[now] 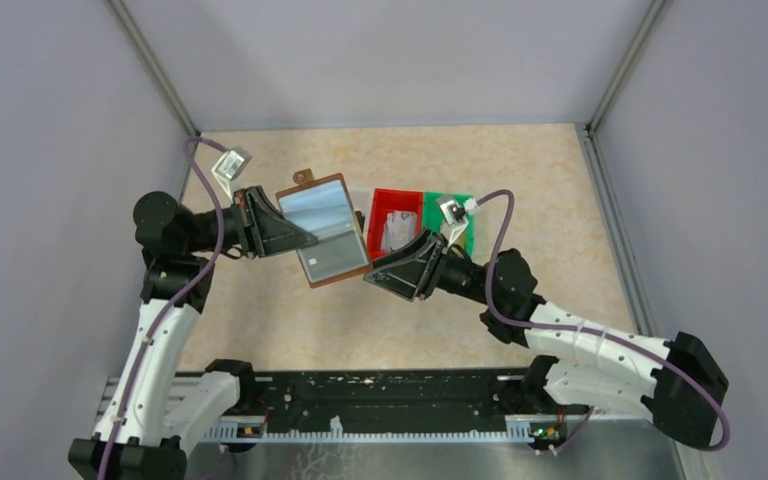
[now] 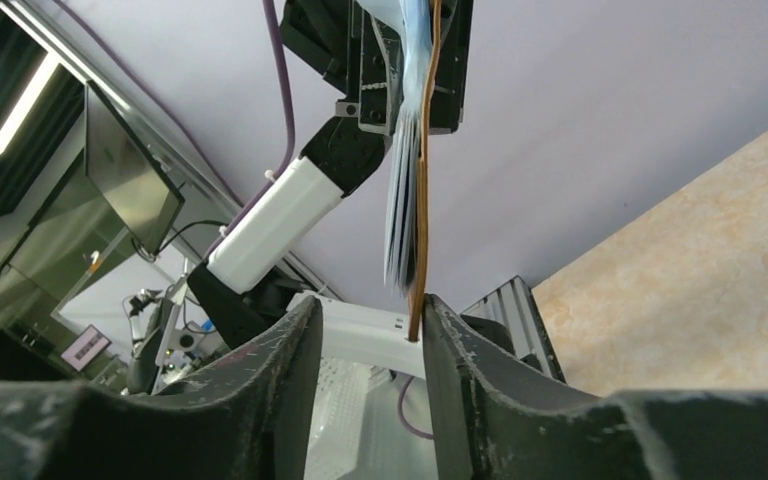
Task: Take the credit cards out of the card holder
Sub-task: Open the card holder.
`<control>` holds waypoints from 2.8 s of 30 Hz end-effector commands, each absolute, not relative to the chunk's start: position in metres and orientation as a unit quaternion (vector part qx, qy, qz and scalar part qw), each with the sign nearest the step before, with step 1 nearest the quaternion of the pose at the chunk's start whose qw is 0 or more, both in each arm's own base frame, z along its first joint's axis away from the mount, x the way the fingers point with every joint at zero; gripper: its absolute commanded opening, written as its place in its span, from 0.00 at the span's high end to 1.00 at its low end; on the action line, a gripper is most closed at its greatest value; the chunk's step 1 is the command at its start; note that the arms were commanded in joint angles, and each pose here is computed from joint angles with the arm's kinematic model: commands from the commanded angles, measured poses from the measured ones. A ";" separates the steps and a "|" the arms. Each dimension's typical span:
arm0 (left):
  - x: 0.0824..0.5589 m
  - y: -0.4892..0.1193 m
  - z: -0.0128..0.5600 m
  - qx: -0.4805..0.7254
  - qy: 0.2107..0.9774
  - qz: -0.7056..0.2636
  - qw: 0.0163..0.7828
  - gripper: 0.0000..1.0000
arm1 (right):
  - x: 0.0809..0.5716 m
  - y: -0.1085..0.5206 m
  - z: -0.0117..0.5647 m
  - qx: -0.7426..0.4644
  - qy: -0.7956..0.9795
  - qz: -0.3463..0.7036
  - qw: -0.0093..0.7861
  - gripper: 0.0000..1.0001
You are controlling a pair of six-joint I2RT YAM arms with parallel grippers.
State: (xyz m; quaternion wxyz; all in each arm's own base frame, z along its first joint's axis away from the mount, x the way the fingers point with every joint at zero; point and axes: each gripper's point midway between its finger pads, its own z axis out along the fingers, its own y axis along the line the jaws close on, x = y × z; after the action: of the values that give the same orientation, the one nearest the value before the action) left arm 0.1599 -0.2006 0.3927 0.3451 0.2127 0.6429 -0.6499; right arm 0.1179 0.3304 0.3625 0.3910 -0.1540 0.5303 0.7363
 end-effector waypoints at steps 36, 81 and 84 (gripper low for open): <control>0.144 -0.200 0.416 0.231 0.630 -0.662 0.335 1.00 | 0.110 0.332 0.380 -0.209 0.466 0.756 0.409 0.49; 0.138 -0.200 0.428 0.233 0.632 -0.666 0.321 1.00 | 0.123 0.332 0.396 -0.194 0.452 0.752 0.438 0.74; 0.139 -0.200 0.423 0.231 0.634 -0.667 0.317 1.00 | 0.126 0.331 0.401 -0.185 0.451 0.751 0.445 0.76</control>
State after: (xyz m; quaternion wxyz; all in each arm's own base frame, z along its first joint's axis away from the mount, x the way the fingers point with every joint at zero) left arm 0.1436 -0.1998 0.4179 0.3179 0.2218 0.6374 -0.6659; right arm 0.1244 0.3409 0.3586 0.3987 -0.1891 0.4998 0.7453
